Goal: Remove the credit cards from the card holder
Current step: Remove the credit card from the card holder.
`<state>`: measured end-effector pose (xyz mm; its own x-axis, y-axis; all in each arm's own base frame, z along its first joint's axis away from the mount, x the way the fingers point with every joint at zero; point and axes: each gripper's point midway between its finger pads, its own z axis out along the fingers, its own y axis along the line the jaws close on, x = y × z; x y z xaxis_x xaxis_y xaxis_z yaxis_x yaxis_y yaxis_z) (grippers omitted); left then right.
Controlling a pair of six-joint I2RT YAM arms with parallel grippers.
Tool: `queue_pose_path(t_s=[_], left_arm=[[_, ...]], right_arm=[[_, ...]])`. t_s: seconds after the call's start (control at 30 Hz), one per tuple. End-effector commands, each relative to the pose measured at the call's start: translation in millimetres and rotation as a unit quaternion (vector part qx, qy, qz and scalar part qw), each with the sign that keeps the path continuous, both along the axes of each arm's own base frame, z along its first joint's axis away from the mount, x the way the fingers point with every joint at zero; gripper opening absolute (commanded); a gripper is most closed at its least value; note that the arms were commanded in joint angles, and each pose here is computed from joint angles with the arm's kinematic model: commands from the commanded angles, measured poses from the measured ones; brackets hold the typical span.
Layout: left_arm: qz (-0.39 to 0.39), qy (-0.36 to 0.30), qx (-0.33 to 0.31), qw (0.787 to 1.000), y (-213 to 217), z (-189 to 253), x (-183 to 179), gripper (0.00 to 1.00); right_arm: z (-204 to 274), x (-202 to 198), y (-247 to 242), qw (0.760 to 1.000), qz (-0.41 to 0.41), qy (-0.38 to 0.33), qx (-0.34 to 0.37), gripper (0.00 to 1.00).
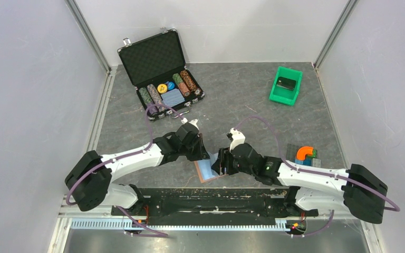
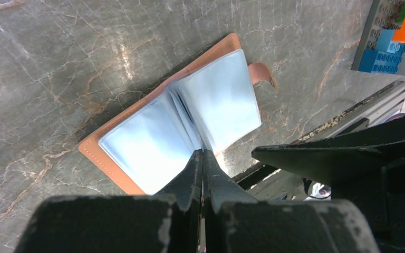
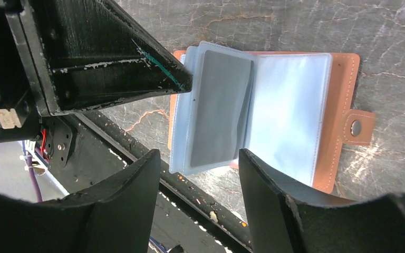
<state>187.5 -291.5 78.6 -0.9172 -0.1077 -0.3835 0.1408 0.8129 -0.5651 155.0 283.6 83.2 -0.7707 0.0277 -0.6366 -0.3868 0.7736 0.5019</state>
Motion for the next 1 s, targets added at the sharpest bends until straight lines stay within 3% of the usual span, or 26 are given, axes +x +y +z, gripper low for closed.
queue_pose_path(t_s=[0.0,0.5,0.97], left_arm=[[-0.012,-0.021,-0.038,0.999,-6,16,7,0.02],[-0.022,-0.014,-0.043,0.999,-6,11,4,0.02],[-0.017,-0.011,-0.027,0.999,0,3,3,0.02]], right_arm=[[18,8,19,0.999,0.014,-0.022,0.020,0.58],[6,15,15,0.999,0.005,-0.029,-0.015,0.39],[-5,20,0,0.997,-0.009,-0.040,-0.061,0.35]])
